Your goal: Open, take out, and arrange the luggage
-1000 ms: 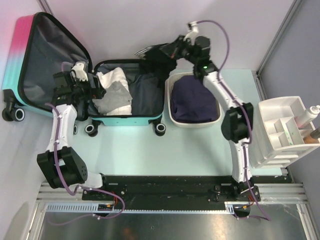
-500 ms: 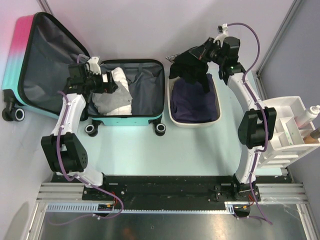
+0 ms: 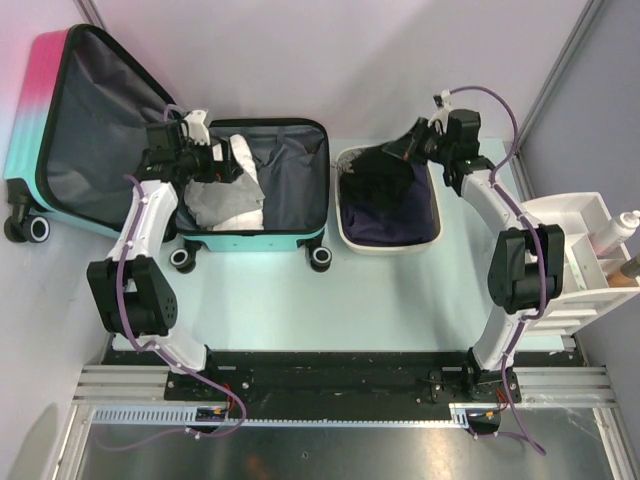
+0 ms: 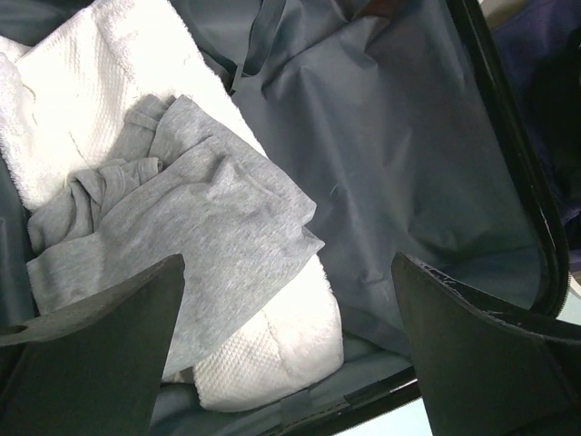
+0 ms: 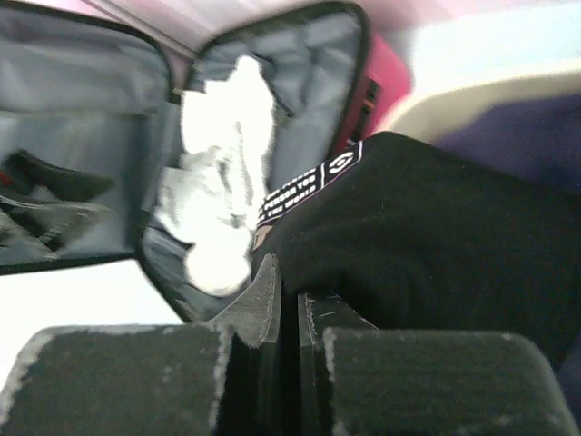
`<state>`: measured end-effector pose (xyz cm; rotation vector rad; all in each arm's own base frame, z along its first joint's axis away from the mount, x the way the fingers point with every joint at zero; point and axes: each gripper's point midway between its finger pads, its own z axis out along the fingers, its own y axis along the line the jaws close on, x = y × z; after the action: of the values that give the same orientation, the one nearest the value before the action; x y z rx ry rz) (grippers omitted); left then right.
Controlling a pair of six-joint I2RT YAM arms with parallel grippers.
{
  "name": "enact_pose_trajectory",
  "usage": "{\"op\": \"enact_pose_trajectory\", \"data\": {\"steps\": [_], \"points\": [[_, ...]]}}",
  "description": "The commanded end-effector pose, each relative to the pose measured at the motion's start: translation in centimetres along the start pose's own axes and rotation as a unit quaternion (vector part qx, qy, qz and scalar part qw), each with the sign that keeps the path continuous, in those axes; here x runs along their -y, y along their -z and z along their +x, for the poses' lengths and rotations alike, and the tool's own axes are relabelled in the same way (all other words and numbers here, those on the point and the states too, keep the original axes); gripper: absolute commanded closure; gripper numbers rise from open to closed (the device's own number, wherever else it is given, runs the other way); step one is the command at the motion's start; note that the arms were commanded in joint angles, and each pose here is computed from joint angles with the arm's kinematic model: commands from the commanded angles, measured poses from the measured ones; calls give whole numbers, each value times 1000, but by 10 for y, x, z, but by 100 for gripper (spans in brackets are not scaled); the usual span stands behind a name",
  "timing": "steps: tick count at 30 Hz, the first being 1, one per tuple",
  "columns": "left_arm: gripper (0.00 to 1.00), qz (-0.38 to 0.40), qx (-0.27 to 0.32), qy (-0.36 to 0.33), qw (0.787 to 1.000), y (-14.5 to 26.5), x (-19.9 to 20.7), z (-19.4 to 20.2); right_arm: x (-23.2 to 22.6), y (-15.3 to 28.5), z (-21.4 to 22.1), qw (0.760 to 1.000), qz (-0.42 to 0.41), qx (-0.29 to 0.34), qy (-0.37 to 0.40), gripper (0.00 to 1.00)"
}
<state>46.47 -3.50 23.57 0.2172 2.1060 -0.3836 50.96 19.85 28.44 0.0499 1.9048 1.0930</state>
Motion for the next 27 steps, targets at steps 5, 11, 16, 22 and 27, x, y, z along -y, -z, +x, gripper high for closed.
{"op": "enact_pose_trajectory", "data": {"steps": [5,11,16,22,27], "points": [[0,-2,18,-27,999,-2,3,-18,134,15,83,984,110,-138,25,100],[0,-25,7,-41,999,-4,-4,-13,157,30,106,964,178,-191,50,65],[2,-52,-10,-79,995,-10,-14,-7,118,33,71,961,176,-174,126,29],[7,-78,-54,-162,982,-26,-20,7,91,44,28,942,197,-139,234,14],[7,-93,-103,-190,972,-42,-28,33,76,42,31,937,182,-134,265,14]]}}
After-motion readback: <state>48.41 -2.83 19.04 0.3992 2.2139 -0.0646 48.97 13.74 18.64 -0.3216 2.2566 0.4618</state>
